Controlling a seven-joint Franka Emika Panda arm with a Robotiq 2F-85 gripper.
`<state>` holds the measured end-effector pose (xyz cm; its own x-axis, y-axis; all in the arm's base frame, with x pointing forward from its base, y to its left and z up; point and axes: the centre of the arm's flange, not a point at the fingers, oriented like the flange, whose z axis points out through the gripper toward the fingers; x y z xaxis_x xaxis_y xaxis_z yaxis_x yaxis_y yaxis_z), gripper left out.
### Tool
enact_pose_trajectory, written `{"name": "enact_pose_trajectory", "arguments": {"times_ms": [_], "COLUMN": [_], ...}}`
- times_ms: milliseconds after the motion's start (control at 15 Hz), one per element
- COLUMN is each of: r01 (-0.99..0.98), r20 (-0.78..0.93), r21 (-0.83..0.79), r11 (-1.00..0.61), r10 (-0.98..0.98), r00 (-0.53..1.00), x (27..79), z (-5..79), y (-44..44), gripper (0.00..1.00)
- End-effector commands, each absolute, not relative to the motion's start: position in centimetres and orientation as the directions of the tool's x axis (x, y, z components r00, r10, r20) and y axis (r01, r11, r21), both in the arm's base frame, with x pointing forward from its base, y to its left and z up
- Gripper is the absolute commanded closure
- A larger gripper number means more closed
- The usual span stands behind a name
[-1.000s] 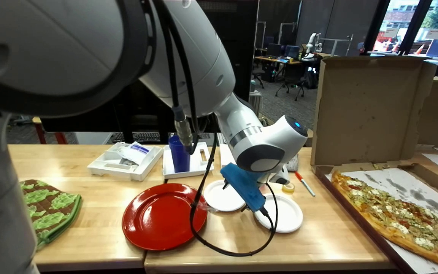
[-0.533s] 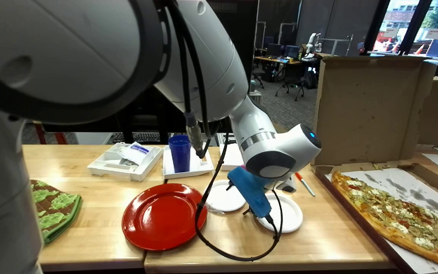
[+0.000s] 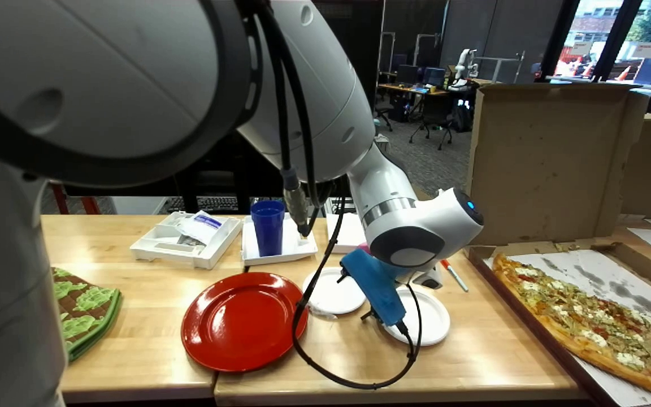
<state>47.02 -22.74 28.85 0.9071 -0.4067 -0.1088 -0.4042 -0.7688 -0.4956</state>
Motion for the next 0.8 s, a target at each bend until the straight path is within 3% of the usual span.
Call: {"name": "enact_pose_trajectory", "arguments": {"times_ms": [0, 733], "r01": [-0.379, -0.359], "r20": [-0.113, -0.154], "r21": [-0.534, -0.549], "r11": [-0.756, -0.754], "r10": [-0.38, -0.331], "r00": [0.918, 0.931], "x": [47.6, 48.9], "z": [29.1, 28.9], "y": [-22.9, -22.7], "gripper": [0.0, 0.0]}}
